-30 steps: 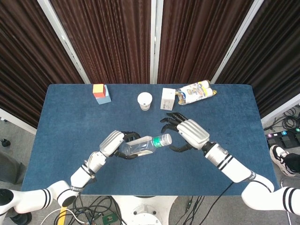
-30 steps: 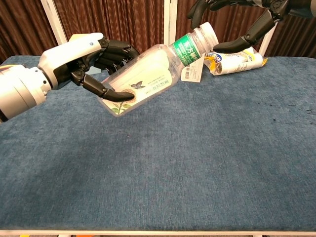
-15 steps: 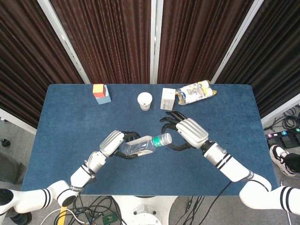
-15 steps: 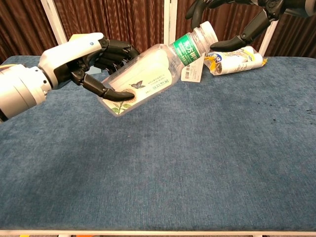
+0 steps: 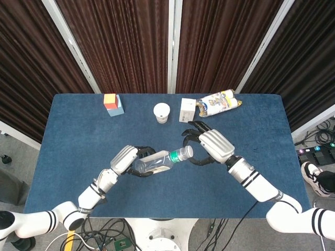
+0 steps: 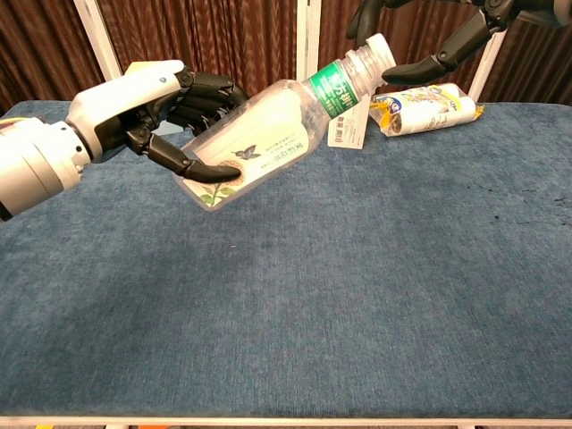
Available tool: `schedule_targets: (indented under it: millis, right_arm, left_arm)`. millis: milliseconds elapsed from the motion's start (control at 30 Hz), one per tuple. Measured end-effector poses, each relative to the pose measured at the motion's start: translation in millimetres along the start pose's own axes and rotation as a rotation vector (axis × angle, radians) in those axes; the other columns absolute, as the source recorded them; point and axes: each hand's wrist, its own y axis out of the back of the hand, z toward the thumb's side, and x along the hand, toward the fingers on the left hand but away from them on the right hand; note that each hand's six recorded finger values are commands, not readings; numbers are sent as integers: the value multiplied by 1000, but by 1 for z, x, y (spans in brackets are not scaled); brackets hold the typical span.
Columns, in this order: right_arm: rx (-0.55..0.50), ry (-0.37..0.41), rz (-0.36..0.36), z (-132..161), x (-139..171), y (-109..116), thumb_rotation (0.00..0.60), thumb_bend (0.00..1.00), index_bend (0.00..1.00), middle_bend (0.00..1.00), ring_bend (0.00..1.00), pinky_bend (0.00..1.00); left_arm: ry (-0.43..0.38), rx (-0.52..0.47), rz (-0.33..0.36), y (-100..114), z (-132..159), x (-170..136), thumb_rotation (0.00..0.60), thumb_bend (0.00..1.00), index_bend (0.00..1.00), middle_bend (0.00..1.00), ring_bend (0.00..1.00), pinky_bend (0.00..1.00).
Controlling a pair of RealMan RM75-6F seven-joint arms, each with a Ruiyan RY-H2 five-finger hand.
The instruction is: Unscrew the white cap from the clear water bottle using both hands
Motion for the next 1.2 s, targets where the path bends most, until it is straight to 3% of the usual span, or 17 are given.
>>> schedule_targets:
  millis: [367,500,667,767,933,1033,1200]
  right_arm:
    - [5,-18,-14,-6,8,11,600,355,542,240,0,0]
    - [9,-54,-9,-16,16,16,600,355,543,240,0,0]
    - [15,-105,36,-30,25,9,600,355,550,240,0,0]
    - [24,-136,77,-39,29,0,600,355,553,239,0,0]
    - [59,-173,129,-52,32,-13,600,355,547,239,0,0]
    - [82,-190,158,-60,31,-22,600,358,535,232,0,0]
    - [104,-209,216,-69,27,-44,600,364,503,206,0,0]
  left_arm:
    - [18,29,-2,2,-9,-2,600,380,590,595,508,586]
    - [55,138,-20,5,-24,-5,600,383,590,591,507,579]
    - [143,334,-82,5,-53,-10,600,384,572,566,475,493]
    - [209,447,-124,5,-71,-14,600,382,516,527,423,431]
    - [304,574,-181,4,-92,-21,600,291,279,325,210,292]
    - [342,604,-195,3,-96,-23,600,247,203,249,146,249]
    - [356,590,-182,5,-89,-25,600,227,170,221,132,225]
